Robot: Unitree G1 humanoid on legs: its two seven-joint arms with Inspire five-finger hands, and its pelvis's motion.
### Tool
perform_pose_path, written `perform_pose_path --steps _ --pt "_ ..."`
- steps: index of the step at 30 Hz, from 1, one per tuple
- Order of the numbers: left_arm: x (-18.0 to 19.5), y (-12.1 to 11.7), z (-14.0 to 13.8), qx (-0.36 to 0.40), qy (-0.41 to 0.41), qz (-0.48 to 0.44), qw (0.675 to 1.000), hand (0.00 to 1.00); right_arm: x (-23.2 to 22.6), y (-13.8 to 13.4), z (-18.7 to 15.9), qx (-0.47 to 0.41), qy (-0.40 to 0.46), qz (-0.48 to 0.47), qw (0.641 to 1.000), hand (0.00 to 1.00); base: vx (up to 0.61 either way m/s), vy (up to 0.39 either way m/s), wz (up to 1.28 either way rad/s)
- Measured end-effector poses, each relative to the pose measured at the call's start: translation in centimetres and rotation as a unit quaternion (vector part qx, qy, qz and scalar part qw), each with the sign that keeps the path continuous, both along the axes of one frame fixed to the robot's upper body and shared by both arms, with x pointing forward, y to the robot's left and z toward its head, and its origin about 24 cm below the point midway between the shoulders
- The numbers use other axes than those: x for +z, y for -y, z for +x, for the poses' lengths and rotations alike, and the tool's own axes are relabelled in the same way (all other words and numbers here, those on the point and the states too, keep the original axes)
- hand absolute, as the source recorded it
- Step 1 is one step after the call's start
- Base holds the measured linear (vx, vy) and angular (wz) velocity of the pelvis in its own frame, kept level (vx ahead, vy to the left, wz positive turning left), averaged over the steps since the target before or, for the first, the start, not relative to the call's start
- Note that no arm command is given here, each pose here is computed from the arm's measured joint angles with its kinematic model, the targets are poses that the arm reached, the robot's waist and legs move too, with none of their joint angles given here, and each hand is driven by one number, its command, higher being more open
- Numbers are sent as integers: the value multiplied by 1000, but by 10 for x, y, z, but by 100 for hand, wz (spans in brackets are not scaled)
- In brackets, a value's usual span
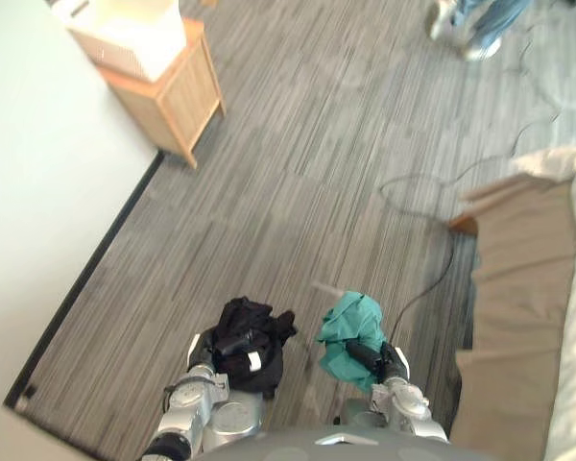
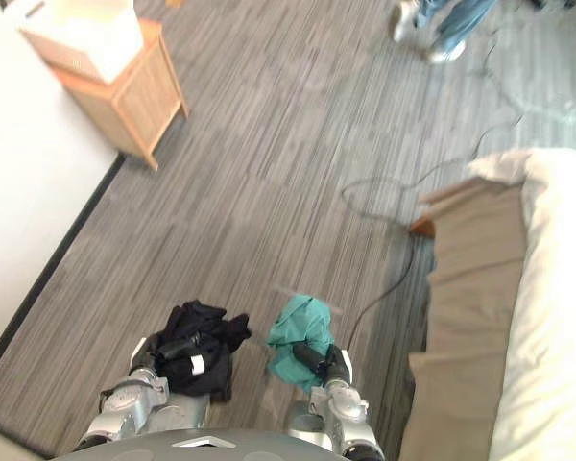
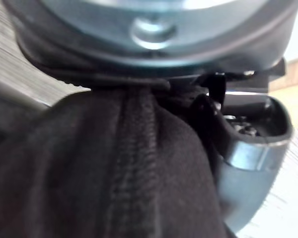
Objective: Tidy up the quilt and then pick up the clothes from the bed and put them into the laundry hamper
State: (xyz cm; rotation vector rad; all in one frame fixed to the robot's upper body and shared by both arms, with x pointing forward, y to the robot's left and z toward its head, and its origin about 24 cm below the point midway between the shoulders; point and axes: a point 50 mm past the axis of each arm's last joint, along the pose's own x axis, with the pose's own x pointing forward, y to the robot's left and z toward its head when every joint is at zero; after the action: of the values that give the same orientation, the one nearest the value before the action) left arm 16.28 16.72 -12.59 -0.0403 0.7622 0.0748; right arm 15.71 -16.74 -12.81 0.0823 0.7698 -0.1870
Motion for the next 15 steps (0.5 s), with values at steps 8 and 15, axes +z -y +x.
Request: perform_pose_path --steps 8,15 --pt "18 64 29 -83 48 -20 995 0 27 5 31 -15 82 -19 996 0 545 -209 55" --pt "21 70 39 -76 54 -23 995 0 22 7 37 -18 59 -33 998 0 599 -356 -4"
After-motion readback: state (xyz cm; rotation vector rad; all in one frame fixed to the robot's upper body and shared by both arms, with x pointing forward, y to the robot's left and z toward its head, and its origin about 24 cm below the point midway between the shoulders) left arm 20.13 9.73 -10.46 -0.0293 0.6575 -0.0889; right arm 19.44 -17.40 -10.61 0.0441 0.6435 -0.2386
